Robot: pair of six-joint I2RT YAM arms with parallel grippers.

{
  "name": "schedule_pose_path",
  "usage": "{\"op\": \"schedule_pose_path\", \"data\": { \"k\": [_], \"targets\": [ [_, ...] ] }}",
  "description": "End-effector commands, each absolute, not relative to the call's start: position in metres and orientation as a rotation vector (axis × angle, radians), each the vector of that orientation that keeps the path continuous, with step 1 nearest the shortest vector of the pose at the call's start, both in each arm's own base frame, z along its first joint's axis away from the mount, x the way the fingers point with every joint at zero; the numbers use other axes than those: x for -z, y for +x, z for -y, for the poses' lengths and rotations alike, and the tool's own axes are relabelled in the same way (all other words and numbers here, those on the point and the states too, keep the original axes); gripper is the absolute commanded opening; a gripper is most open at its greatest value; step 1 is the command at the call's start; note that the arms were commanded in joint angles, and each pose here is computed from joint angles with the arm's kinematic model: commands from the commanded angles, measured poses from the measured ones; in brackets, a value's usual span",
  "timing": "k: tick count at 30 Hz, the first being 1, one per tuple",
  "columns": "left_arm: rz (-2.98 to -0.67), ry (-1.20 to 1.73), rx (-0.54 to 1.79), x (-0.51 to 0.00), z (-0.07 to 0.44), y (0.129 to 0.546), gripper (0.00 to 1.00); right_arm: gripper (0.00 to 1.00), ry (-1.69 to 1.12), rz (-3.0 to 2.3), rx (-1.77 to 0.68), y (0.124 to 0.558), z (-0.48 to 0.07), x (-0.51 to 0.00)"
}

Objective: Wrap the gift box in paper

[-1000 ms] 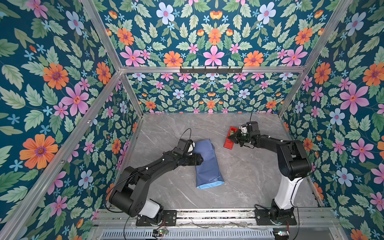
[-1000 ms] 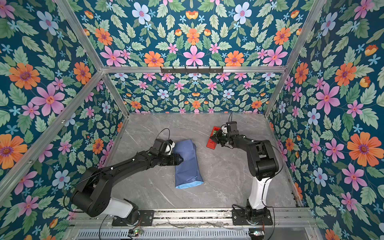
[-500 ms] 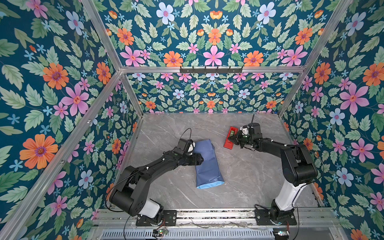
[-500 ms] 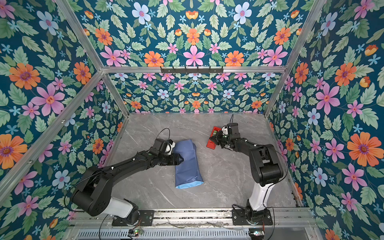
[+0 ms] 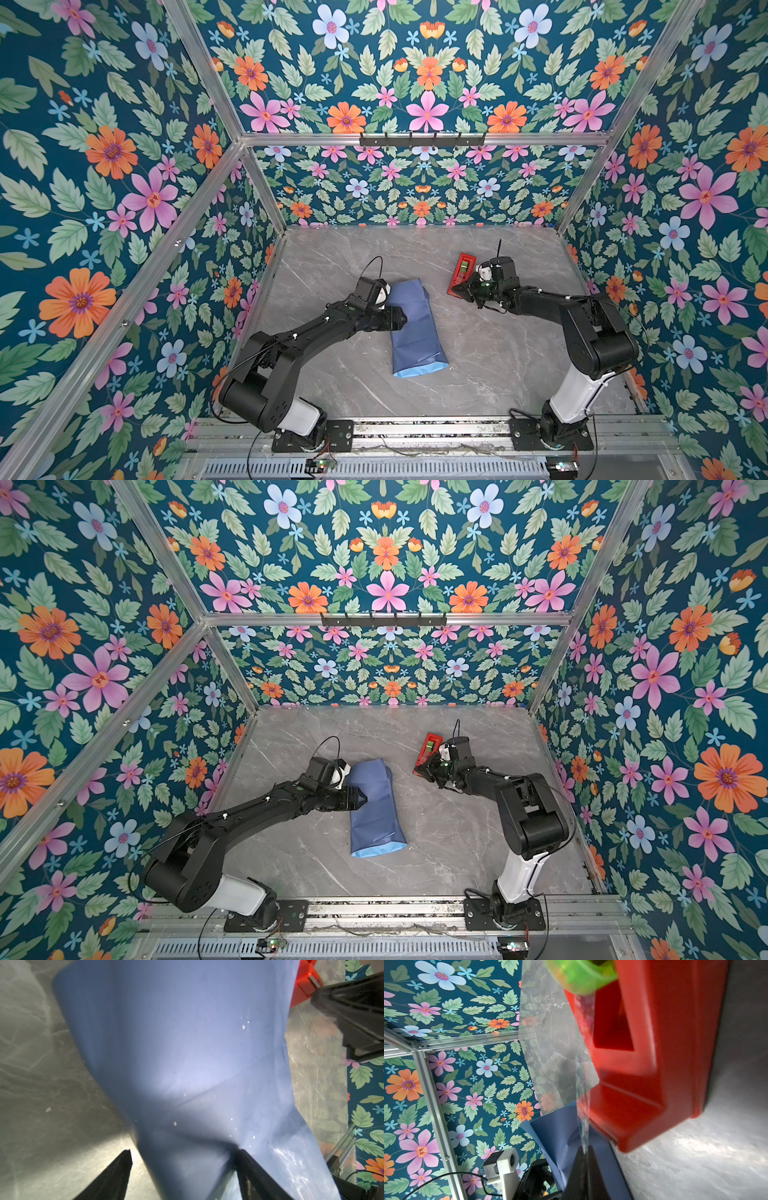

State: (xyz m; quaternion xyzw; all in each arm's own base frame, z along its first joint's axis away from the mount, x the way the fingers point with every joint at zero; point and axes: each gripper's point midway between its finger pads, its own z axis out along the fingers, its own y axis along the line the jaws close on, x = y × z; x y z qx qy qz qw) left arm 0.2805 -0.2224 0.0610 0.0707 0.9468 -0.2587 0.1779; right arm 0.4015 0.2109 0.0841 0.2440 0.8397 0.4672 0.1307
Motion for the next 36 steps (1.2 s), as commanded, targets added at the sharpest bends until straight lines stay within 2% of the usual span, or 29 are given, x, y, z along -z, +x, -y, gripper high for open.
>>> {"op": "schedule_pose_path", "data": {
  "k": [1,22,28,36],
  "targets": [
    [-2.848,0.19,0.495,-0.028,0.188,0.256,0.8,0.0,0.703,-2.456,-1.328,0.4,-0.209,-0.076],
    [-2.851,0.194,0.499,-0.026,0.189,0.255,0.8,0.0,0.783,-2.569,-1.027,0.403,-0.174,-0.028],
    [-2.855,0.194,0.499,-0.025,0.189,0.255,0.8,0.0,0.564,-2.487,-1.117,0.397,-0.182,-0.064],
    [-2.857,0.194,0.505,-0.023,0.19,0.255,0.8,0.0,0.223,-2.238,-1.291,0.36,-0.213,-0.141]
  ]
}}
